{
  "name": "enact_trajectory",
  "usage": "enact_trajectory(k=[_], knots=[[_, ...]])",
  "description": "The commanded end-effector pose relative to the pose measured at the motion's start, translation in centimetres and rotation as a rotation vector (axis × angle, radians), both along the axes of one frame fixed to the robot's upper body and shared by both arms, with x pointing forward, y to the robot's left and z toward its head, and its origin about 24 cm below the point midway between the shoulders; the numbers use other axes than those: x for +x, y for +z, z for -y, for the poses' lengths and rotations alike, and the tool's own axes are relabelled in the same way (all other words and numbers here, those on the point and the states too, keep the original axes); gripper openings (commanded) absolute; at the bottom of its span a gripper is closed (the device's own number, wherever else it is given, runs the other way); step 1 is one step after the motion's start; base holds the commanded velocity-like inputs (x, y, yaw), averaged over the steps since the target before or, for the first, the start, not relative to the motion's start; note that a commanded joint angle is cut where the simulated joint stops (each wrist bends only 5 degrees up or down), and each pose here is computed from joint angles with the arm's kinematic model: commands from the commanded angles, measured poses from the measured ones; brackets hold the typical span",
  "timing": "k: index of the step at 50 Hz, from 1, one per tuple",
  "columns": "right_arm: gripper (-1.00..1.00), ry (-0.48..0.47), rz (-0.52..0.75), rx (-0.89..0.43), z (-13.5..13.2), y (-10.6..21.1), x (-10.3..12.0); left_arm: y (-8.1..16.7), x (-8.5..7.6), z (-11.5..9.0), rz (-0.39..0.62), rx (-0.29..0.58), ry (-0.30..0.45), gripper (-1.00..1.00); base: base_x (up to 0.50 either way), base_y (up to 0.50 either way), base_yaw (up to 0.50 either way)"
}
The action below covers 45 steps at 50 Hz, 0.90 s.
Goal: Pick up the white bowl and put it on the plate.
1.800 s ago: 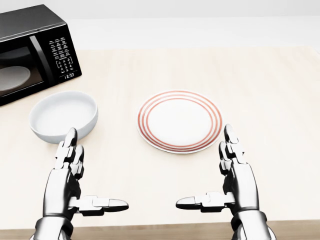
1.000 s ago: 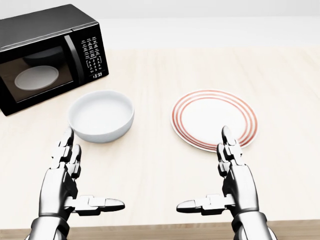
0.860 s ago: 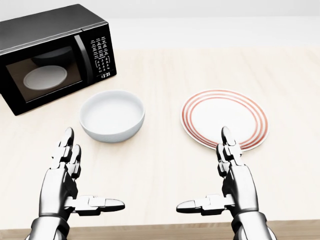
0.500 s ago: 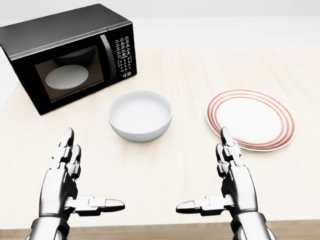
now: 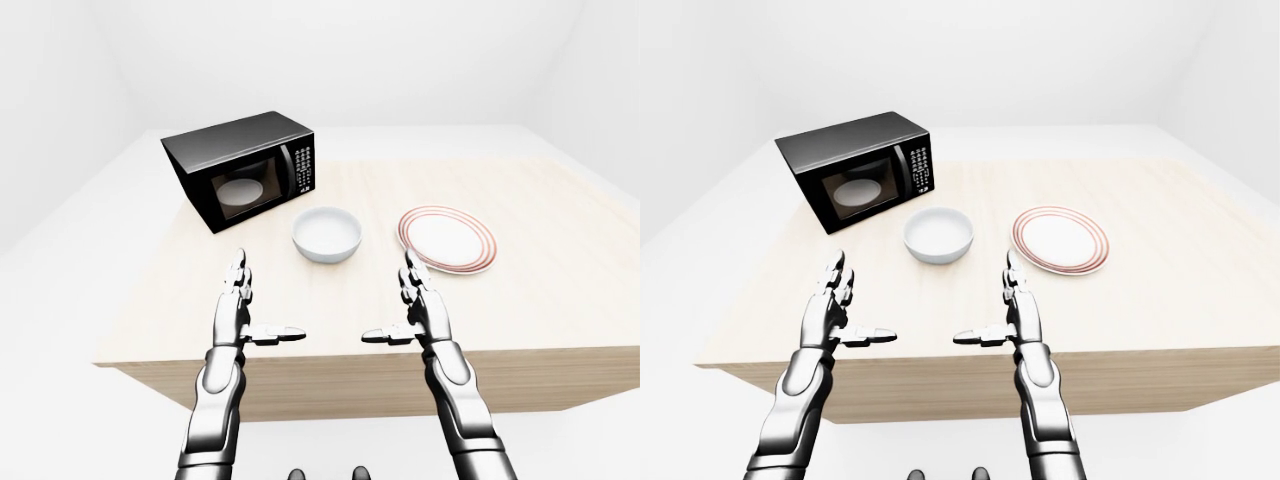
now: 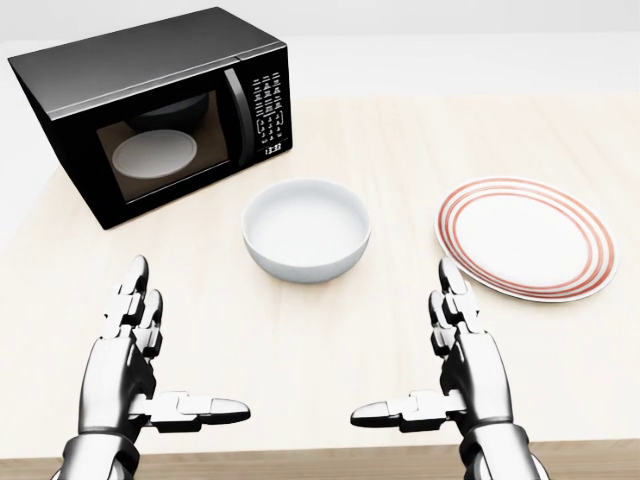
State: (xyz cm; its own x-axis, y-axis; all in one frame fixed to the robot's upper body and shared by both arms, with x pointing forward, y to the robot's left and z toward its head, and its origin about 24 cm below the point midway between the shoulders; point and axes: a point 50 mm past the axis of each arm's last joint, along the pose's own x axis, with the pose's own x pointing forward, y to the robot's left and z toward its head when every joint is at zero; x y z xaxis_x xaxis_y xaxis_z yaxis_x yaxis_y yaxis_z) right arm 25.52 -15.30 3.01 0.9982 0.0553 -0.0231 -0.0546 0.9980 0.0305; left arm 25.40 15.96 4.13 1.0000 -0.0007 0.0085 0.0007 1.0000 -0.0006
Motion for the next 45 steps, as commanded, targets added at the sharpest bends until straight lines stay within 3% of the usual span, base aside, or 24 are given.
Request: enact_trajectory(k=[1,45], knots=[[1.00,0.004,-0.004,0.007,-0.05,-0.04,-0.01,0.03,-0.04,0.06,0.001,0.001,-0.003,1.00,0.00,0.00,0.00],[1.00,0.013,-0.008,-0.011,-0.26,-0.33,-0.06,-0.07,-0.13,0.19,0.000,0.002,-0.011,1.00,0.03,0.01,0.00]])
